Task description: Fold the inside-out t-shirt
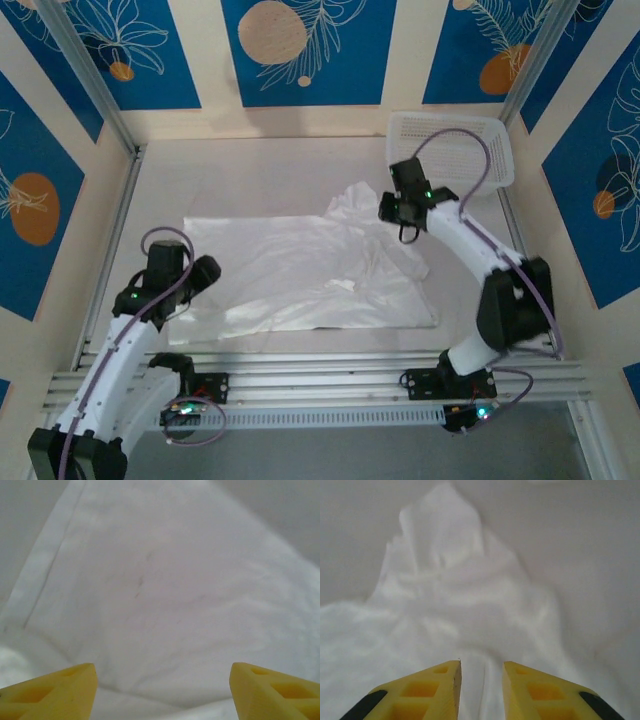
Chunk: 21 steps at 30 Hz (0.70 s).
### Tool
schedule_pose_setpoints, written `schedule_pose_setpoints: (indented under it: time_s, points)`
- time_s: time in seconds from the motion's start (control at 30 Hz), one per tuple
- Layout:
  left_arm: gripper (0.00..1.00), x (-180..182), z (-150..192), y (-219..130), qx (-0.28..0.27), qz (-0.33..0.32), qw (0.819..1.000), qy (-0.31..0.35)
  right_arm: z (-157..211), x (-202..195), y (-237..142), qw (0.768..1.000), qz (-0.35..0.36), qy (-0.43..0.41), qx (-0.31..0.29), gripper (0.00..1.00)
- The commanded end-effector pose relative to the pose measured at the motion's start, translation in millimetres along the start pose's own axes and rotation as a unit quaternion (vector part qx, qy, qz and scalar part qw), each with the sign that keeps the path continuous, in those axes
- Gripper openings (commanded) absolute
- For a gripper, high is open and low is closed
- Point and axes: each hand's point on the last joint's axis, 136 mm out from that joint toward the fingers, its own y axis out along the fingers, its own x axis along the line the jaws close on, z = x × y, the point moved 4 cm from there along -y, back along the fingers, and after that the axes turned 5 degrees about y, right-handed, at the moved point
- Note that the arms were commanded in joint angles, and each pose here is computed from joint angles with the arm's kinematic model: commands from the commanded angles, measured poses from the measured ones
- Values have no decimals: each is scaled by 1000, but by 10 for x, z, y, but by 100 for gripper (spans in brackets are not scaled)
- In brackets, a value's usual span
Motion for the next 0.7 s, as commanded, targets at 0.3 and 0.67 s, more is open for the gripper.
schedule_pose_setpoints:
  time_s: [0.3,0.67]
  points:
    - [70,5,20,-13,-8,4,999,40,-208,-206,1240,985,95,-95,104,32]
    - [71,-6,14,-20,-7,5,999,41,-109,-214,1298,977,122,-121,126,48]
